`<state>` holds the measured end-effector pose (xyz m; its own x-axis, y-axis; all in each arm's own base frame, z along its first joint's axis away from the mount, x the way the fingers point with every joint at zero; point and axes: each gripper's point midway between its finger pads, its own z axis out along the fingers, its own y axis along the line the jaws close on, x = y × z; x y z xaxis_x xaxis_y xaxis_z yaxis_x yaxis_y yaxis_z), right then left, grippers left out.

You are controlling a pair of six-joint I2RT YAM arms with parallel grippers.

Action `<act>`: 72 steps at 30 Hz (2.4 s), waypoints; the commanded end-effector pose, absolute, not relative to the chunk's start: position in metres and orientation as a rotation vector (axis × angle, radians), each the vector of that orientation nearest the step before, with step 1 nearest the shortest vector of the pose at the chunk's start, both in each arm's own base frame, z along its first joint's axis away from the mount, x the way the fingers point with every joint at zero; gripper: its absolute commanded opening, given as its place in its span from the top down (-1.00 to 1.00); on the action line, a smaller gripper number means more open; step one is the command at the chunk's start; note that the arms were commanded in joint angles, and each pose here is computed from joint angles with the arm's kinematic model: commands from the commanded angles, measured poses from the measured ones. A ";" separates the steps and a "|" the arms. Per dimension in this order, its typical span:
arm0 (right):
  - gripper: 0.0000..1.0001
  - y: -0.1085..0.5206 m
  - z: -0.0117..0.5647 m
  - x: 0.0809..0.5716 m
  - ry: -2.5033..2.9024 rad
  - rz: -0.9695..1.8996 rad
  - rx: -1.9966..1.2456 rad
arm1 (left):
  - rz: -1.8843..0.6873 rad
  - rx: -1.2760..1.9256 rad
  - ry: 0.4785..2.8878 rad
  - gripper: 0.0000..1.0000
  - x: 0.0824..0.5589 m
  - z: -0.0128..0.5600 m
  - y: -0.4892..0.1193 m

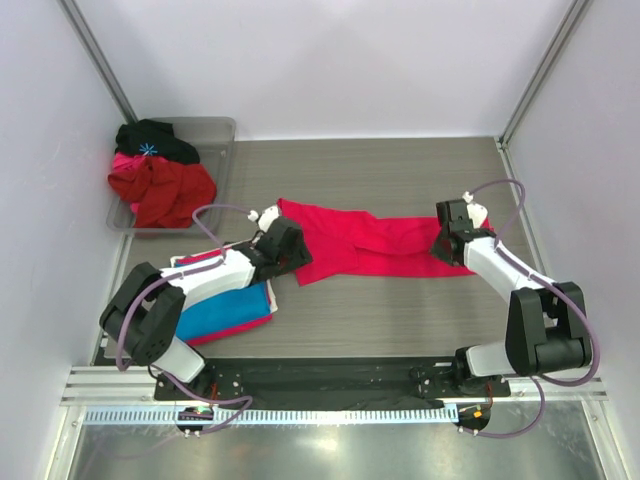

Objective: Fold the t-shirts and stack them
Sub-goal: Fold the tshirt

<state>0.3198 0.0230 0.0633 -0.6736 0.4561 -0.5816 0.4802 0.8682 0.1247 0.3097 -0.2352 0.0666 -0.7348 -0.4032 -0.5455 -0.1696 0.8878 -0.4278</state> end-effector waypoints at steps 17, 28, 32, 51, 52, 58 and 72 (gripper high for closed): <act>0.88 0.022 0.003 0.294 2.575 -0.234 0.677 | -0.384 -0.707 2.376 0.03 0.388 0.016 -0.241; 0.81 0.231 0.003 0.236 2.684 0.228 0.074 | -0.415 -0.515 2.343 0.06 0.530 0.049 -0.276; 0.79 0.288 0.046 0.241 2.594 0.402 -0.023 | -0.499 -0.483 2.342 0.08 0.577 0.035 -0.284; -0.21 0.166 0.145 0.411 2.326 0.635 0.242 | -0.858 -0.484 2.150 -0.40 0.596 0.102 -0.260; -0.35 0.161 0.144 0.420 2.323 0.627 0.270 | -0.847 -0.490 2.160 -0.40 0.589 0.101 -0.257; -0.37 0.133 0.111 0.486 2.344 0.630 0.344 | -0.771 -0.570 2.232 -0.31 0.535 0.090 -0.236; -0.01 0.144 0.055 0.568 2.364 0.848 0.341 | -0.768 -0.560 2.309 -0.09 0.503 0.058 -0.269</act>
